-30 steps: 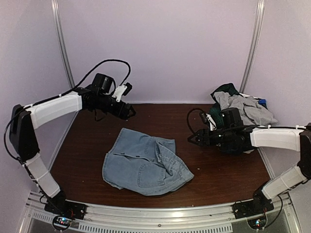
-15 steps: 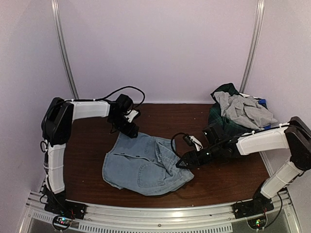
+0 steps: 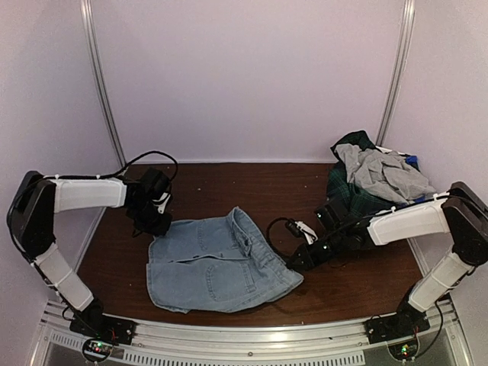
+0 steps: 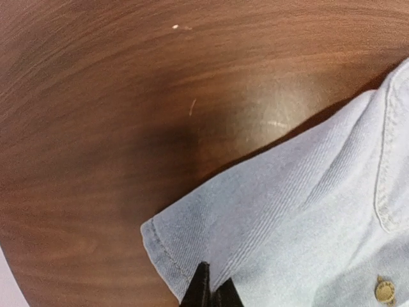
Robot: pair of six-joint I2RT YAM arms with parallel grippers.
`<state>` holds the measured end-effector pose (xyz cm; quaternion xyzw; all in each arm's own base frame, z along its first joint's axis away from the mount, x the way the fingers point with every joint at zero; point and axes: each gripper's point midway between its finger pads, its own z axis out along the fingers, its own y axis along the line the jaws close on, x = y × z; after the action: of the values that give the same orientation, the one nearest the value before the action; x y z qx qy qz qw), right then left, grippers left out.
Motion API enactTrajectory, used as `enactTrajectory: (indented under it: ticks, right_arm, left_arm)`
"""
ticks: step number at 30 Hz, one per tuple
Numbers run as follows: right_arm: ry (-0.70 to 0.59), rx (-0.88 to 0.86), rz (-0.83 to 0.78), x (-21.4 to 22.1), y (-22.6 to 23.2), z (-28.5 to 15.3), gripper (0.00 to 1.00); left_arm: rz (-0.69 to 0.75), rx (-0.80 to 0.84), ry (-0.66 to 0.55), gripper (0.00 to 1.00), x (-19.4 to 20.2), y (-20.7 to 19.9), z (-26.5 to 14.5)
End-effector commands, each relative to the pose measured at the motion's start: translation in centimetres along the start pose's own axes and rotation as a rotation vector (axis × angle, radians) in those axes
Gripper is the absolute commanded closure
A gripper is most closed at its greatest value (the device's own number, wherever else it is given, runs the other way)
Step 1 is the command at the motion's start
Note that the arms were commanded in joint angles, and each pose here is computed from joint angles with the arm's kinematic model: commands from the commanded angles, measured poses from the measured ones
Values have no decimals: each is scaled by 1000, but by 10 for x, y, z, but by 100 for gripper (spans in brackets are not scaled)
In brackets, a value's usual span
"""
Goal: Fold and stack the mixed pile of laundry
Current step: Flatten out the crumpled shirt at the center of the board.
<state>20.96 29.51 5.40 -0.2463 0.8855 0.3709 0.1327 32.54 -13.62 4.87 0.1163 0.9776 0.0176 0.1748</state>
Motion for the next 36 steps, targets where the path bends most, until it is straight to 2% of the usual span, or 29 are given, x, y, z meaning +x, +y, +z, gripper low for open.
enactTrajectory:
  ticks: [1, 3, 4, 5, 7, 8, 9, 10, 11, 13, 15, 18, 25, 28, 30, 32, 34, 35, 36]
  right_arm:
    - [-59, 161, 68, -9, -39, -15, 100]
    - [-82, 221, 88, -15, -52, -24, 100]
    - [-99, 253, 94, -19, -58, -29, 100]
    - [-108, 269, 97, -22, -60, -32, 100]
    - [-116, 268, 87, -25, -57, -37, 100]
    - [-119, 246, 81, -25, -52, -38, 97]
    - [-122, 223, 79, -25, -47, -40, 83]
    - [-129, 187, 74, -24, -40, -41, 67]
    - [-135, 156, 71, -22, -33, -43, 56]
    - [-141, 108, 76, -16, -23, -48, 43]
    - [-125, 60, 73, -6, -12, -50, 33]
    - [-80, 23, 72, 11, -2, -49, 26]
    - [-21, 22, 89, 27, -5, -31, 24]
    - [15, -9, 75, 28, 1, -18, 27]
    - [38, -49, 57, 30, 9, -11, 36]
    - [58, -63, 55, 33, 11, -4, 60]
    - [80, -30, 55, 35, 3, 0, 89]
    - [90, 5, 56, 36, -3, 1, 100]
    - [96, 40, 53, 35, -9, 1, 100]
  left_arm:
    - [-142, -23, -35, 89, 27, 17, -24]
    - [-155, -15, -43, 81, 35, 18, -33]
    - [-161, -12, -55, 72, 35, 19, -38]
    - [-161, -4, -75, 58, 33, 19, -43]
    - [-136, 27, -127, 40, 17, 15, -54]
    - [-111, 59, -162, 35, 6, 9, -60]
    - [-92, 89, -197, 31, -8, 3, -66]
    - [-58, 138, -237, 30, -24, -8, -72]
    - [-20, 191, -273, 29, -39, -19, -76]
    - [33, 265, -300, 29, -66, -39, -77]
    - [93, 296, -267, 29, -82, -57, -62]
    - [189, 316, -186, 28, -94, -82, -30]
    - [248, 282, -51, 24, -65, -89, 17]
    - [246, 252, -6, 24, -47, -82, 28]
    - [232, 242, 21, 26, -37, -78, 32]
    - [207, 219, 48, 34, -24, -73, 36]
    - [162, 182, 65, 51, -12, -61, 38]
    - [130, 171, 70, 61, -5, -54, 37]
    - [94, 147, 75, 72, 2, -44, 37]
